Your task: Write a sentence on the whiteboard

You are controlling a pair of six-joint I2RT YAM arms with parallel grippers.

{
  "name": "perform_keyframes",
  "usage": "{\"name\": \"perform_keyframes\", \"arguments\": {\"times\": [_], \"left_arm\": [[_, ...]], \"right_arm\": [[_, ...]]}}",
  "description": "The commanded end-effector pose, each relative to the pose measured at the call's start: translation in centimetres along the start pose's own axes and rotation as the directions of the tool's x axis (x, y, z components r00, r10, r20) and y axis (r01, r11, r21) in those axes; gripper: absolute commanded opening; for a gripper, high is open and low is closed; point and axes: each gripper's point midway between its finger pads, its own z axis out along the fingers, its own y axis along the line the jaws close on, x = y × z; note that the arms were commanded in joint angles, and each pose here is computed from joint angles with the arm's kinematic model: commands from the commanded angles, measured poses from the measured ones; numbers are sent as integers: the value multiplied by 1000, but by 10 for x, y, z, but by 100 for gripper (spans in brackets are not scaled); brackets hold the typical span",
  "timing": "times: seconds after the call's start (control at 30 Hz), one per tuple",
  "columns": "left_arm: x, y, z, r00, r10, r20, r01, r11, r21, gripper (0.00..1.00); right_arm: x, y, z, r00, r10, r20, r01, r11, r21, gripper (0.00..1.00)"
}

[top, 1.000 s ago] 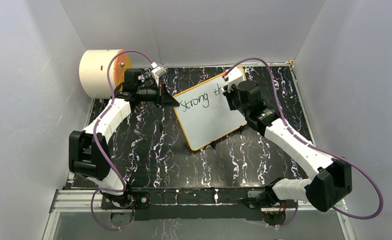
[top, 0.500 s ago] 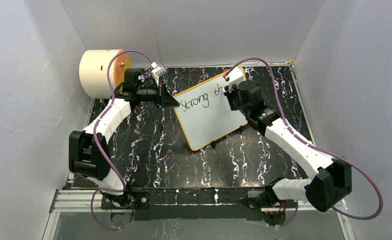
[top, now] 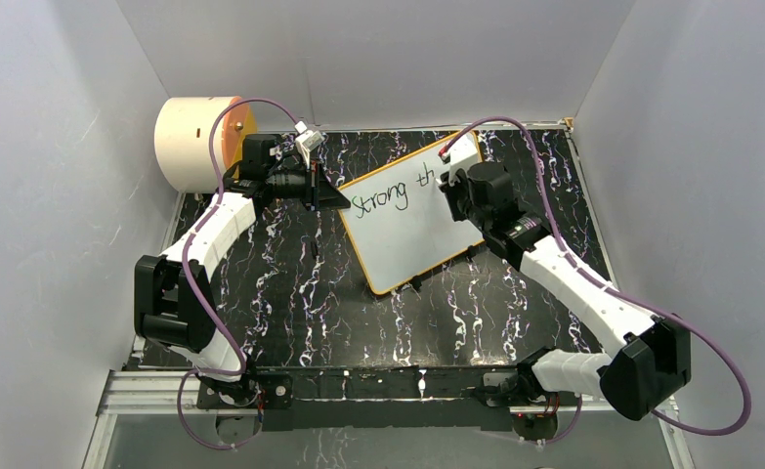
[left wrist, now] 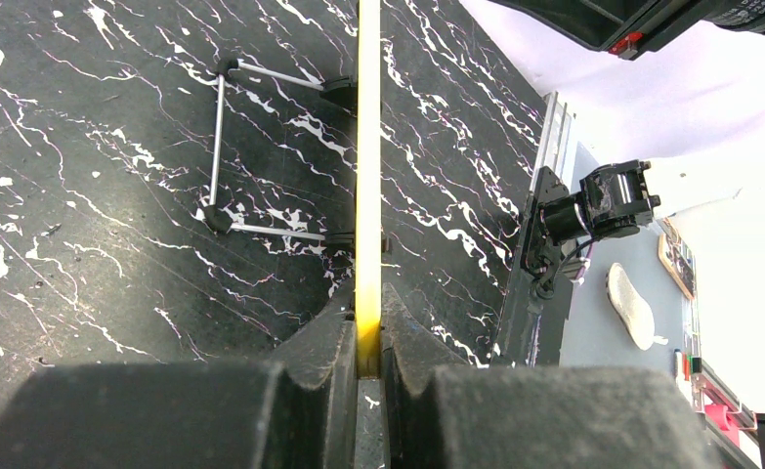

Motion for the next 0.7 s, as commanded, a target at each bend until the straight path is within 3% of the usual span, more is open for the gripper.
{"name": "perform_keyframes", "arguments": {"times": [0.0, 0.3, 0.67], "left_arm": [[6, -7, -1, 1000, -2, -16, 3, 1000, 26, 0], [7, -7, -1, 1000, -5, -17, 5, 1000, 26, 0], [7, -7, -1, 1000, -6, -18, 6, 1000, 27, 0]], "right_arm": [[-24, -12, -14, 996, 8, 91, -11, 999, 39, 0], [-46, -14, -13, 988, 5, 155, -11, 999, 36, 0], [-49, -14, -2, 988, -3, 155, -2, 1000, 30, 0]]}}
